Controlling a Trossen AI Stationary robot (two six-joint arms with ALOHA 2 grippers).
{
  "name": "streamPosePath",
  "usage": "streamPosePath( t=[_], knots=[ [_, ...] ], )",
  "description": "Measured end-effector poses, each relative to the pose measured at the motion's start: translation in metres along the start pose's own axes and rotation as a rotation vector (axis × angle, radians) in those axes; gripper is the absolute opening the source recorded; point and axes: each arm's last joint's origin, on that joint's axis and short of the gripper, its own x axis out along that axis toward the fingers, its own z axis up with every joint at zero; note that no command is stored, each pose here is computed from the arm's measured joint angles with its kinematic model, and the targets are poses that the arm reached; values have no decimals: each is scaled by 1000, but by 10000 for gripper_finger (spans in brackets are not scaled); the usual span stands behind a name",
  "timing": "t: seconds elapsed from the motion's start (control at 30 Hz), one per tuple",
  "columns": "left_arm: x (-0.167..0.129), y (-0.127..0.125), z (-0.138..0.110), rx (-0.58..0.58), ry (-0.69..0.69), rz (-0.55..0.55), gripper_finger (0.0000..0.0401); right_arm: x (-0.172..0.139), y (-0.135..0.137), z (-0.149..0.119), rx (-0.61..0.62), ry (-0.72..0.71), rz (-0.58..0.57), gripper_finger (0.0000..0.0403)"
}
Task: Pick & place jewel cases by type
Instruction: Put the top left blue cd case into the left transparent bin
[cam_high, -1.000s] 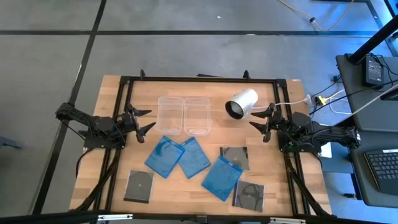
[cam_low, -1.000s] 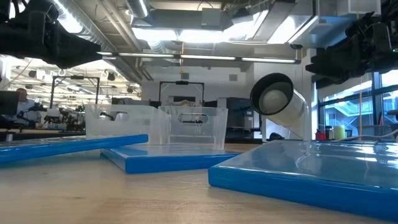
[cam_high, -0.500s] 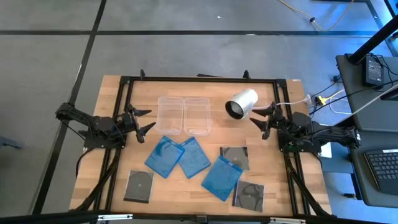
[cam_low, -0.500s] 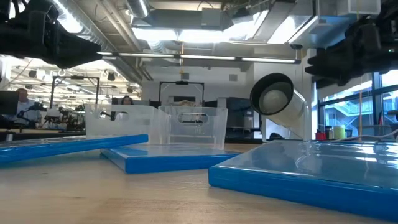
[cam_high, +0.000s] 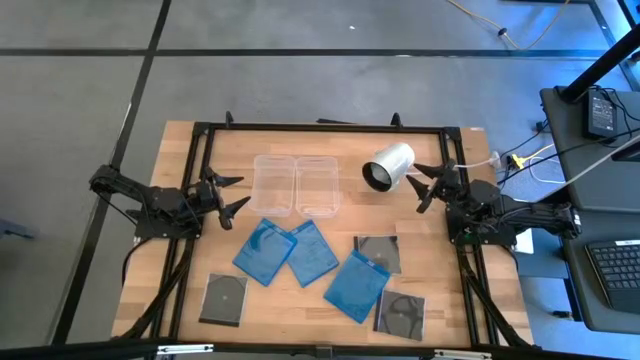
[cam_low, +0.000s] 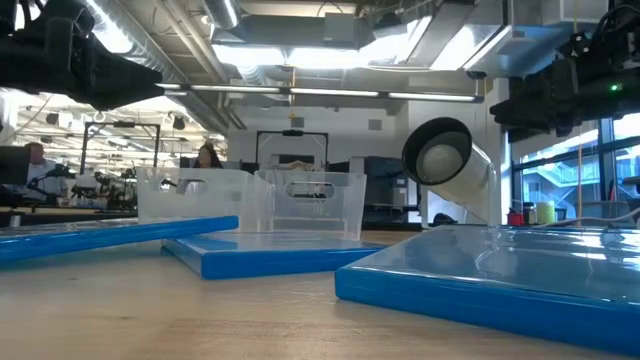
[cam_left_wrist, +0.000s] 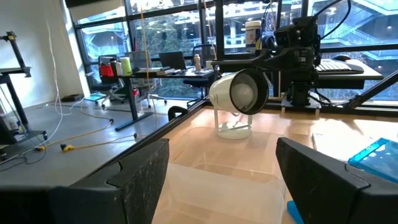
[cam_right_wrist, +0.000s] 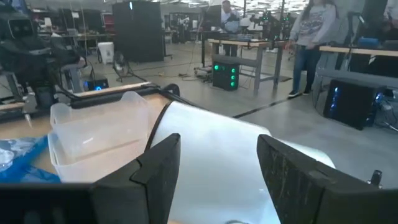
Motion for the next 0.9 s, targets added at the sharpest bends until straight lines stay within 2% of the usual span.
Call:
streamPosePath(
  t=[0.4, 0.6, 0.9],
  knots=[
    [0, 0, 0, 0, 0, 0, 294, 4, 2, -5, -32, 55, 11, 217],
    [0, 0, 0, 24, 0, 0, 294, 4, 5, -5, -33, 60, 85, 217],
    [0, 0, 0, 8, 0, 0, 294, 4, 5, -5, -7, 62, 95, 217]
  ],
)
